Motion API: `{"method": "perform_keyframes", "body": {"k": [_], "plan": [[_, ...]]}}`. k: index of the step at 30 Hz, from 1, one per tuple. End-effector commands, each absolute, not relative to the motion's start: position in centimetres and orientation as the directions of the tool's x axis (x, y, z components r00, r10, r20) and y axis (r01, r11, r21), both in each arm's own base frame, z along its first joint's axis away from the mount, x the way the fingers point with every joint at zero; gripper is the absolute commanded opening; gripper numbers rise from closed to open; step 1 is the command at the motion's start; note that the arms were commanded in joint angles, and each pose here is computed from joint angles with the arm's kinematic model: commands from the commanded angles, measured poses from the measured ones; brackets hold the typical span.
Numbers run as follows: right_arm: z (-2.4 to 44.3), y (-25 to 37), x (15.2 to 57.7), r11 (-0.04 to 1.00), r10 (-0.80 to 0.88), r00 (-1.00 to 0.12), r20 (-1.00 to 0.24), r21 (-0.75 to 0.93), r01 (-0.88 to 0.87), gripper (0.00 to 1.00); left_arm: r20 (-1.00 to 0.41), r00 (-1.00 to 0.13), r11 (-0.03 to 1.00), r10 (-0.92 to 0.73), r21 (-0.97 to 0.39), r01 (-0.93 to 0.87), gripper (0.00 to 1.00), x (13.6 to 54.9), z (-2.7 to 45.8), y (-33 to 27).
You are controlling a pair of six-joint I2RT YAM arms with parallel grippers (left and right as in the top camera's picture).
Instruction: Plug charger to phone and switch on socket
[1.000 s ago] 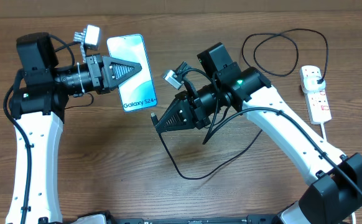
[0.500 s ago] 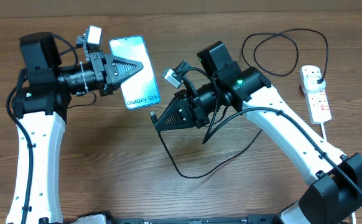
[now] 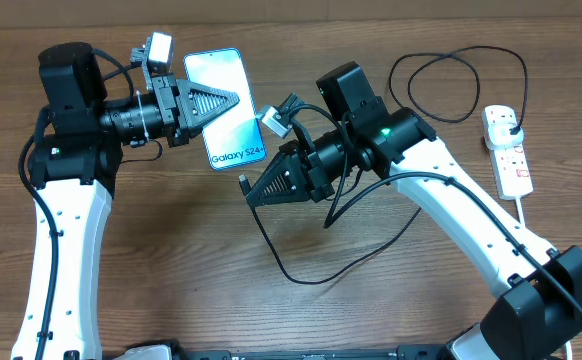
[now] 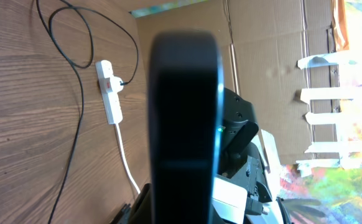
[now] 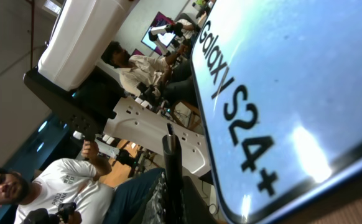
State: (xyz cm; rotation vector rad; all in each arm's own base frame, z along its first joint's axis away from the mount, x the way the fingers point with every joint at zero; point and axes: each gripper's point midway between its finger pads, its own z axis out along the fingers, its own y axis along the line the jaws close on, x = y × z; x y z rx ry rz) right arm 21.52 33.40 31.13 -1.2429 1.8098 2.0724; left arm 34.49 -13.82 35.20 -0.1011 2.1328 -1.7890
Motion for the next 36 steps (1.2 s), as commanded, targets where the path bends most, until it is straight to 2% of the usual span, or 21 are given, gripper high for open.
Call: {"method": "perform_keyframes", "body": {"k": [1,5,11,23,36], "plan": [[31.9,33.4,21.4,-0.260,-0.406,-0.654,-0.638,0.767,-0.587,0.04,-0.299,-0.927,0.173,-0.226,-0.949,0.264,0.04,33.0,37.0,-14.3],[30.8,33.7,22.4,-0.157,-0.416,-0.693,-0.589,0.797,-0.583,0.04,-0.299,-0.929,0.167,-0.220,-0.949,0.266,0.04,32.9,37.1,-14.3],[31.2,34.0,22.8,-0.161,-0.406,-0.693,-0.596,0.793,-0.588,0.04,-0.311,-0.925,0.169,-0.217,-0.946,0.278,0.04,32.9,37.1,-14.3],[31.1,33.9,22.5,-0.153,-0.416,-0.703,-0.577,0.807,-0.571,0.04,-0.442,-0.871,0.196,-0.213,-0.893,0.405,0.04,33.5,37.8,-14.1],[31.1,33.9,22.5,-0.156,-0.414,-0.698,-0.584,0.801,-0.578,0.04,-0.423,-0.882,0.188,-0.208,-0.902,0.388,0.04,33.3,37.6,-14.2]]}}
